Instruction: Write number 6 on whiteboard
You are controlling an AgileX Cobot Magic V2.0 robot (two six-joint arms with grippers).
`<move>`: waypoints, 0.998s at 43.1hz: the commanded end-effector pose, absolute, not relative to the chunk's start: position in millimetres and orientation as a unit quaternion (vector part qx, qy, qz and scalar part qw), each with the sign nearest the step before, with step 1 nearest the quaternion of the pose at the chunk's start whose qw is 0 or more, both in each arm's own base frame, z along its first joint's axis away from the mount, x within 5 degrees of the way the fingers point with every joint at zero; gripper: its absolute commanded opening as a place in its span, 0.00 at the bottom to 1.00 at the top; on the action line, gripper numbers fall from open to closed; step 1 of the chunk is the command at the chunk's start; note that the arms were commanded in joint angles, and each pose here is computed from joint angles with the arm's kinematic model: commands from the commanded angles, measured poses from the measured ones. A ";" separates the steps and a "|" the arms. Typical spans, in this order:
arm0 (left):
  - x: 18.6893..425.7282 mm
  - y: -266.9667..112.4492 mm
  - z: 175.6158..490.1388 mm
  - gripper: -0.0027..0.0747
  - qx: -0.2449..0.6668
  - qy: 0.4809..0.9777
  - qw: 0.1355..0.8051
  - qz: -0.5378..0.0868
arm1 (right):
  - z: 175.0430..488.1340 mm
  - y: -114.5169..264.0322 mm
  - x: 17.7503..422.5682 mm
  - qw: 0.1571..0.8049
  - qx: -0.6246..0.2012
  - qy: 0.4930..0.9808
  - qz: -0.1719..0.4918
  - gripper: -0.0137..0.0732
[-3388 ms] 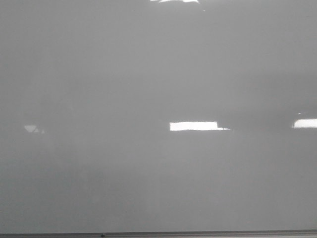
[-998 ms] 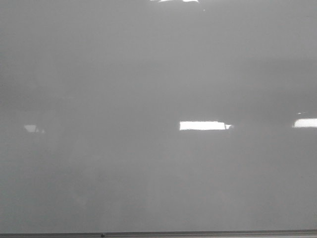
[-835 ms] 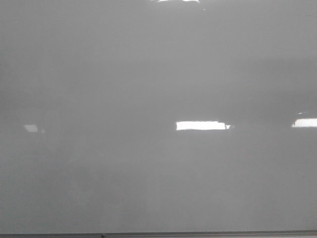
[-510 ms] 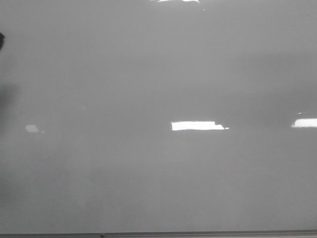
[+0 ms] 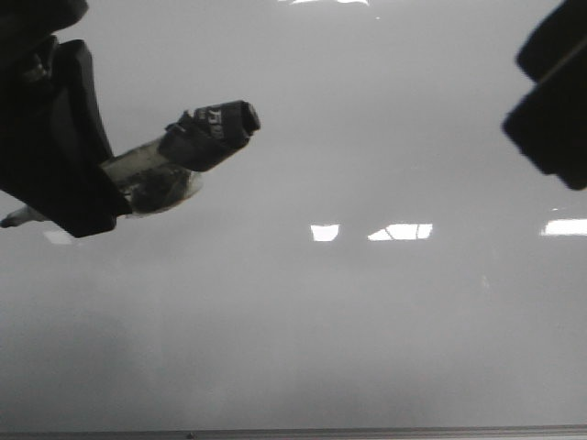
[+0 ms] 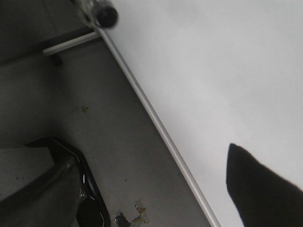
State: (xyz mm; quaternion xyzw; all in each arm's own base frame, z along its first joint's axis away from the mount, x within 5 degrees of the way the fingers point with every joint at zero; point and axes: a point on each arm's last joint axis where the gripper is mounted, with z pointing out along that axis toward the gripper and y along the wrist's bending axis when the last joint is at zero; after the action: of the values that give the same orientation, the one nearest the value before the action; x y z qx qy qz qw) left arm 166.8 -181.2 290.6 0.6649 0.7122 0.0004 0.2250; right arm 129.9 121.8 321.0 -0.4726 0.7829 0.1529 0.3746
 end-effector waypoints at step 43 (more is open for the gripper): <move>145.6 -197.7 334.1 0.01 0.662 0.648 0.374 -0.049 | 340.3 210.0 153.8 0.401 -0.544 0.711 0.193 0.57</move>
State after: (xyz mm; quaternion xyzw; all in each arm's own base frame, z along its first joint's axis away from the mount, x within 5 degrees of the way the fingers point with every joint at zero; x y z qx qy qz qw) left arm 149.6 -197.1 308.1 0.6771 0.6691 -0.0329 0.3045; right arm 151.3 208.1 320.6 -0.5617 0.7274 0.1813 0.3500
